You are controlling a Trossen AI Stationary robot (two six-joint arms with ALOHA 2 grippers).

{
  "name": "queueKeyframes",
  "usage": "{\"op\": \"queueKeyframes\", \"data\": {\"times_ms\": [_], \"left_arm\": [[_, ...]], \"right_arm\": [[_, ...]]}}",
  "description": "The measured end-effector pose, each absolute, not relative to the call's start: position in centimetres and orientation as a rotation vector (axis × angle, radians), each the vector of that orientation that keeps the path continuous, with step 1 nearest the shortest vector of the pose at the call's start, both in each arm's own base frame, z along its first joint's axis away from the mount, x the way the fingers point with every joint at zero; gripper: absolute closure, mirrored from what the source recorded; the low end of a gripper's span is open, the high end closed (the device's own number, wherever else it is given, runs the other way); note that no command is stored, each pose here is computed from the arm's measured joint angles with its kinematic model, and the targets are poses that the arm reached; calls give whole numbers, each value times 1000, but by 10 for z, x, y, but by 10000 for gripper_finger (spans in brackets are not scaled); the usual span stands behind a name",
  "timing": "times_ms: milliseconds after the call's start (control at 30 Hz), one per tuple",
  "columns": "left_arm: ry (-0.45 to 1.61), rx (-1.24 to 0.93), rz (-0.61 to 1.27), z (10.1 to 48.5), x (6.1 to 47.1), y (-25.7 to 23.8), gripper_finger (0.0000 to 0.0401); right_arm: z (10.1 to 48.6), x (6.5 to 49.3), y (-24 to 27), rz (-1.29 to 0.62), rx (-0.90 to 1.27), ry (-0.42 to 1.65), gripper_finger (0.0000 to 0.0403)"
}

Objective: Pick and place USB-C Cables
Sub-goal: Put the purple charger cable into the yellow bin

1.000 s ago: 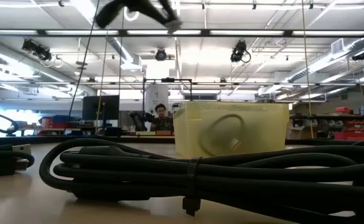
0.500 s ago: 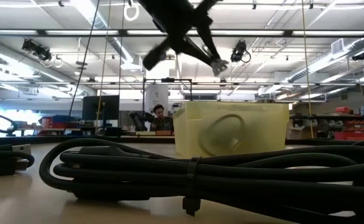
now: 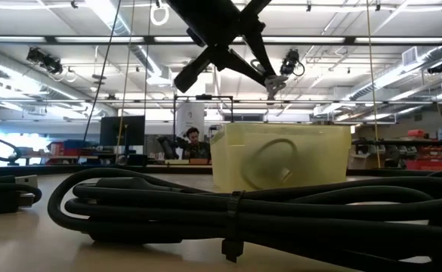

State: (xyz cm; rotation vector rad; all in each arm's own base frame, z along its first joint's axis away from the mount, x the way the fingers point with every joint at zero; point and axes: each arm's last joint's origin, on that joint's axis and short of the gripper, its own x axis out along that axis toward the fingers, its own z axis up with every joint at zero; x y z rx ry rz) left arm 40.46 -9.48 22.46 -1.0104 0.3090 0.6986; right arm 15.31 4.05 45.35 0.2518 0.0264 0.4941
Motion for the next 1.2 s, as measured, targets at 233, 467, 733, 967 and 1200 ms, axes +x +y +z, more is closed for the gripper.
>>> {"op": "queueKeyframes", "data": {"times_ms": [233,467,733,967,1200], "left_arm": [[357,-1036,714,212,404,-102,370],[402,-1056,712,196,409,-104,370],[472,-1083,708,176,414,-106,370],[494,-1104,711,165,417,-107,370],[530,-1086,737,160,415,-106,370]], "right_arm": [[453,153,41,493,252,29,261],[453,153,41,493,252,33,261],[452,153,40,490,252,36,261],[452,153,40,489,252,39,261],[452,153,40,489,252,41,261]]}}
